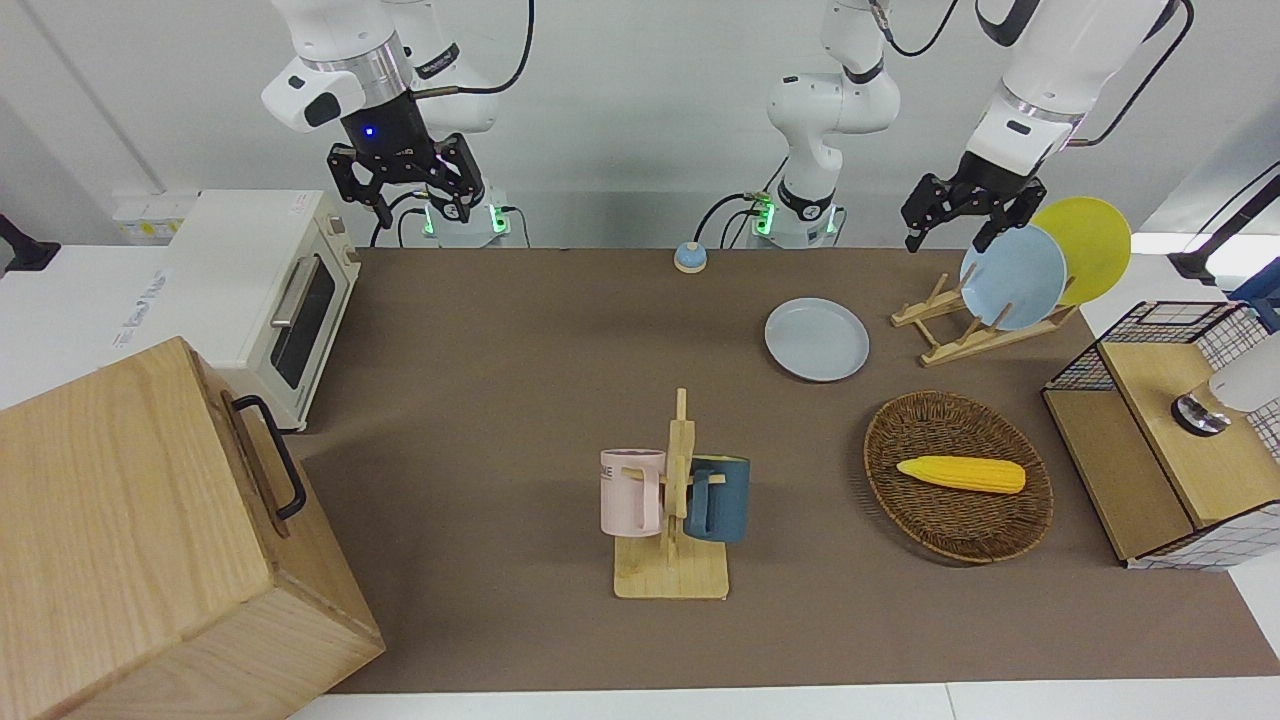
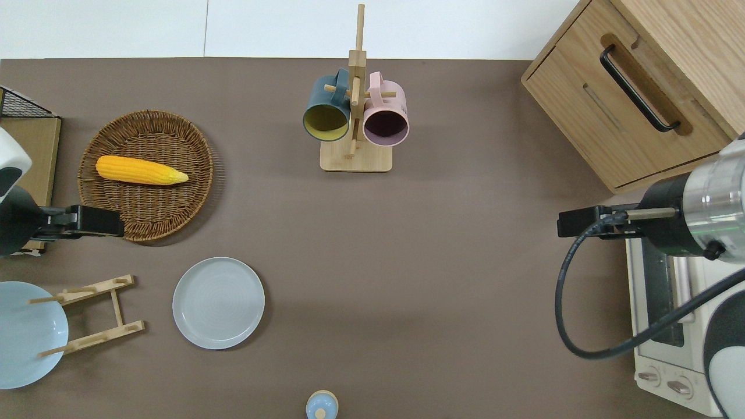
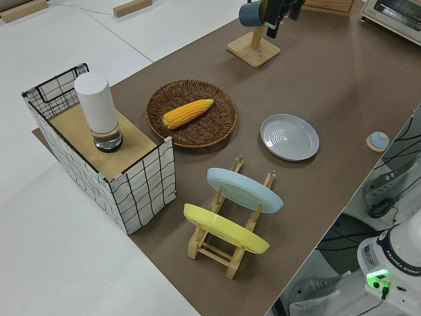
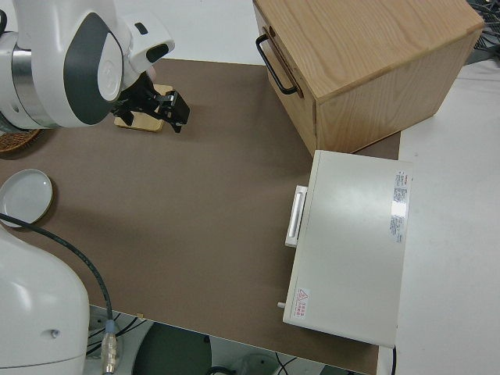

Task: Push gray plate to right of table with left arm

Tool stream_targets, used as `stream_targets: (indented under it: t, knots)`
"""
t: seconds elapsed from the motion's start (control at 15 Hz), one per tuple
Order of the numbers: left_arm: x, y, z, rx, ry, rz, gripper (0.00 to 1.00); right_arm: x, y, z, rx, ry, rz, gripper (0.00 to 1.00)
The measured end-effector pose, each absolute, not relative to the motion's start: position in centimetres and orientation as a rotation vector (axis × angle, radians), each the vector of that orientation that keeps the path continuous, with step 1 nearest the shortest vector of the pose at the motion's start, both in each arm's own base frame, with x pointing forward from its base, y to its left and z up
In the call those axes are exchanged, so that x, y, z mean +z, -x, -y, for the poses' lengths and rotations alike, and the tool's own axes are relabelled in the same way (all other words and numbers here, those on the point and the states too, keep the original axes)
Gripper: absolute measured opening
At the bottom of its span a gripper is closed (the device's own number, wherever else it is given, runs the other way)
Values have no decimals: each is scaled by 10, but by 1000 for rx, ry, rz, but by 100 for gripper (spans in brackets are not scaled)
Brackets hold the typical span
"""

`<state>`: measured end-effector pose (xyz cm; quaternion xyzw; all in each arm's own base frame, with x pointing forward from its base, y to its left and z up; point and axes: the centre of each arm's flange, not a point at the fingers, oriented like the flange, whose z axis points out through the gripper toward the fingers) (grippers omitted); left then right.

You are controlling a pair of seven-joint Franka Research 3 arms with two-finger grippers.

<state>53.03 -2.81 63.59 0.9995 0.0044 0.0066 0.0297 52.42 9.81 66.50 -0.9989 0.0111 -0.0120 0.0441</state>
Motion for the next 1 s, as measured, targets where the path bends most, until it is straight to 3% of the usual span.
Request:
stream_targets:
  t: [1.0]
  knots:
    - [636,-530,26,21,-3082,-16,100,665,-524,-98,-37,3053,-34,100]
